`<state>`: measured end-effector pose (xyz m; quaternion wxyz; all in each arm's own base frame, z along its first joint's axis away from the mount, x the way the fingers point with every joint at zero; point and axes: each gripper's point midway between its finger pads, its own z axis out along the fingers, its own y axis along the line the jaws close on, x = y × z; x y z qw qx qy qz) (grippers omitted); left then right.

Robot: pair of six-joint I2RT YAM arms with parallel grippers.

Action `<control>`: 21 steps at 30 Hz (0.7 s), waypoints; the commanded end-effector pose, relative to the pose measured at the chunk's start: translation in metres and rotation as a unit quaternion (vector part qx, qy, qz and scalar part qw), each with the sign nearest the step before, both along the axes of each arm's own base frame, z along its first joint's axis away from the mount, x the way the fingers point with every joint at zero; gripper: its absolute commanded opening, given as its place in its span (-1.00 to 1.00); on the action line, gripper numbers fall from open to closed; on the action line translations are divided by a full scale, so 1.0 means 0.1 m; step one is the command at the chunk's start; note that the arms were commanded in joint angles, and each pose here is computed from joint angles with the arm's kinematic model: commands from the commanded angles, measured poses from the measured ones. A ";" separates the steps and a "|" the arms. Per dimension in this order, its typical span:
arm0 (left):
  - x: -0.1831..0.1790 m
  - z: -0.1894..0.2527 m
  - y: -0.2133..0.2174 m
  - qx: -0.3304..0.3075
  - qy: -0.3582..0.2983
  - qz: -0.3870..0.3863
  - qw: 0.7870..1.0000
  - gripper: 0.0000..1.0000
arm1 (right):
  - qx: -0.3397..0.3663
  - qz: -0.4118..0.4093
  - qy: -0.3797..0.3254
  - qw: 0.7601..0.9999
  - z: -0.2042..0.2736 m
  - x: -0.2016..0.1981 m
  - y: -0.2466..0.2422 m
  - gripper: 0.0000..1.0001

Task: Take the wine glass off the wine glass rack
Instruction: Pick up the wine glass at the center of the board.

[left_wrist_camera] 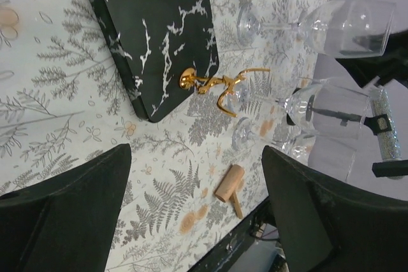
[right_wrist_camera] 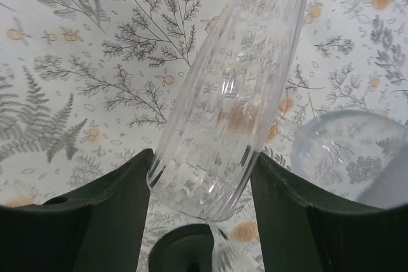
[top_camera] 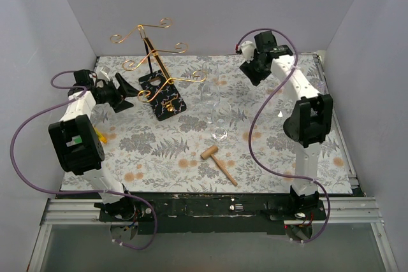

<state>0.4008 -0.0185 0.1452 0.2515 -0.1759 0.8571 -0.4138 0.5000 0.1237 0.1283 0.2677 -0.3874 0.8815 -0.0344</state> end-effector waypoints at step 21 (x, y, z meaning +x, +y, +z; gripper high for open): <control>0.13 3.44 -1.46 0.346 -0.680 -0.239 0.600 0.74 | 0.301 0.274 -0.155 0.900 2.52 -1.12 0.90 0.28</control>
